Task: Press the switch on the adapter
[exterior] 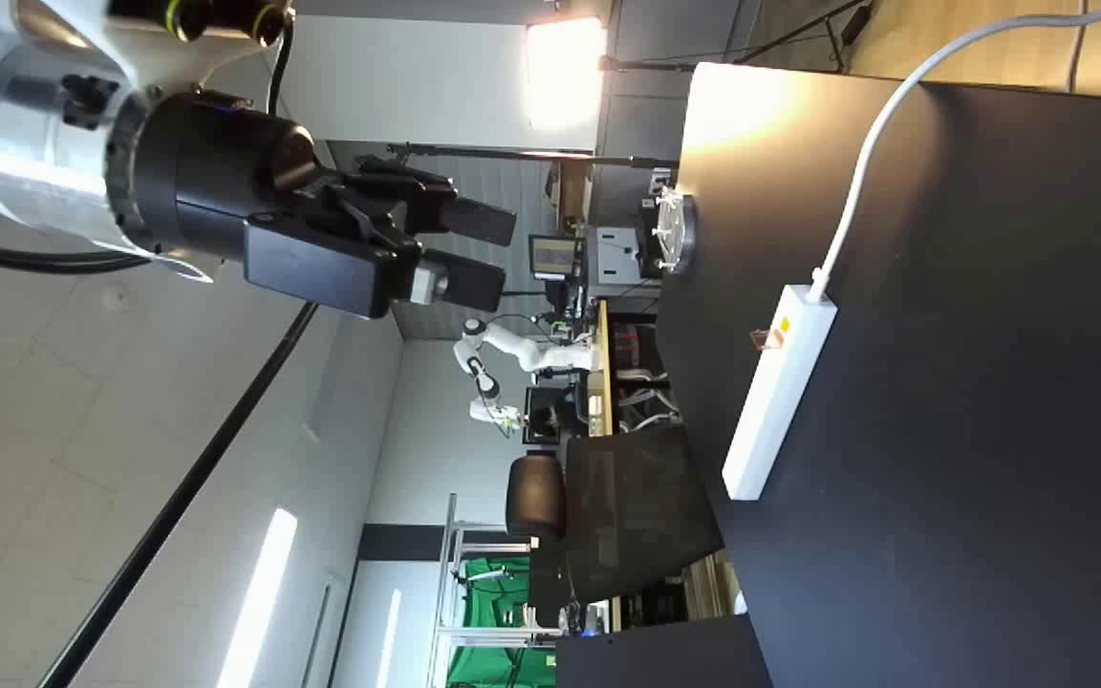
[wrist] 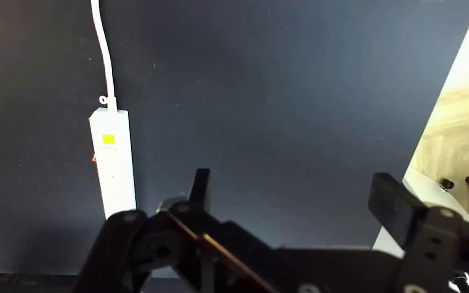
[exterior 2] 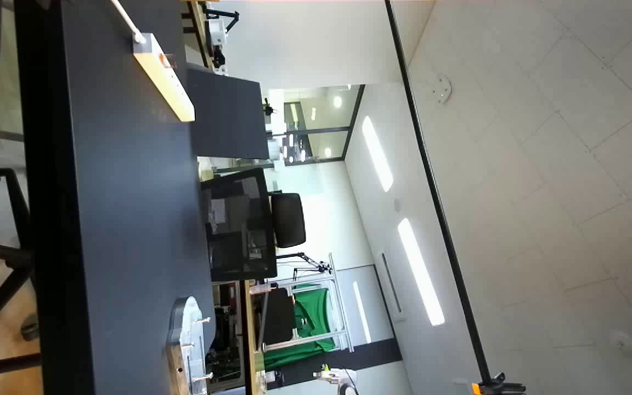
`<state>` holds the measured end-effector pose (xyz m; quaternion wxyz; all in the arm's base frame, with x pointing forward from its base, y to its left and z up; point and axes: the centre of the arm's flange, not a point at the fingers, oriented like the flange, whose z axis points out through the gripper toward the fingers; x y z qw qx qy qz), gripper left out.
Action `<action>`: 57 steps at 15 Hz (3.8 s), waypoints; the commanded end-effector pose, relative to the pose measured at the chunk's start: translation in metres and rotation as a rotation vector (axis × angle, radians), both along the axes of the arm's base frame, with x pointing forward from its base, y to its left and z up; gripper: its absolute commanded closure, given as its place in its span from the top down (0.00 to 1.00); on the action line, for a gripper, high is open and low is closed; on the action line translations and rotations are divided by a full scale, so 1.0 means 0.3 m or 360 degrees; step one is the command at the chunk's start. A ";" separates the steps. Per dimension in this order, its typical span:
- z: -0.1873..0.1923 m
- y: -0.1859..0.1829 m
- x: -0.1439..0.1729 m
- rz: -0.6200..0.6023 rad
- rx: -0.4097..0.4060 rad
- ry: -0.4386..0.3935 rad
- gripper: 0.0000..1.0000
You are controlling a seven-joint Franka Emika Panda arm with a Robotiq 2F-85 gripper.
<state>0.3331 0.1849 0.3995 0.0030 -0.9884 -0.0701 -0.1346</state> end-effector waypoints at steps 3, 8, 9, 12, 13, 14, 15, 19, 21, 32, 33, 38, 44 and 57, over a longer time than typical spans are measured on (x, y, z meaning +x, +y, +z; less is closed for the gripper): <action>0.000 0.000 0.000 0.0000 0.0000 0.0000 1.00; 0.000 0.000 0.000 0.0000 0.0000 0.0000 1.00; 0.000 0.000 0.000 0.0000 0.0000 0.0000 1.00; -0.025 -0.078 0.070 -0.0032 0.0018 -0.0035 1.00; -0.038 -0.121 0.107 -0.0049 0.0026 -0.0066 1.00; -0.054 -0.171 0.148 -0.0084 0.0028 -0.0085 1.00; -0.076 -0.226 0.192 -0.0101 0.0044 -0.0105 1.00; -0.213 -0.455 0.376 -0.0144 0.0086 -0.0129 0.74; -0.302 -0.554 0.456 -0.0177 0.0097 -0.0086 0.60; -0.594 -0.735 0.766 -0.0170 0.0127 0.0265 0.00; -0.597 -0.743 0.771 -0.0187 0.0100 0.0320 0.00; -0.609 -0.750 0.730 -0.0181 0.0098 0.0367 0.01; -0.610 -0.749 0.730 -0.0178 0.0097 0.0370 0.01; -0.764 -0.708 0.747 -0.0262 -0.0018 0.0455 0.00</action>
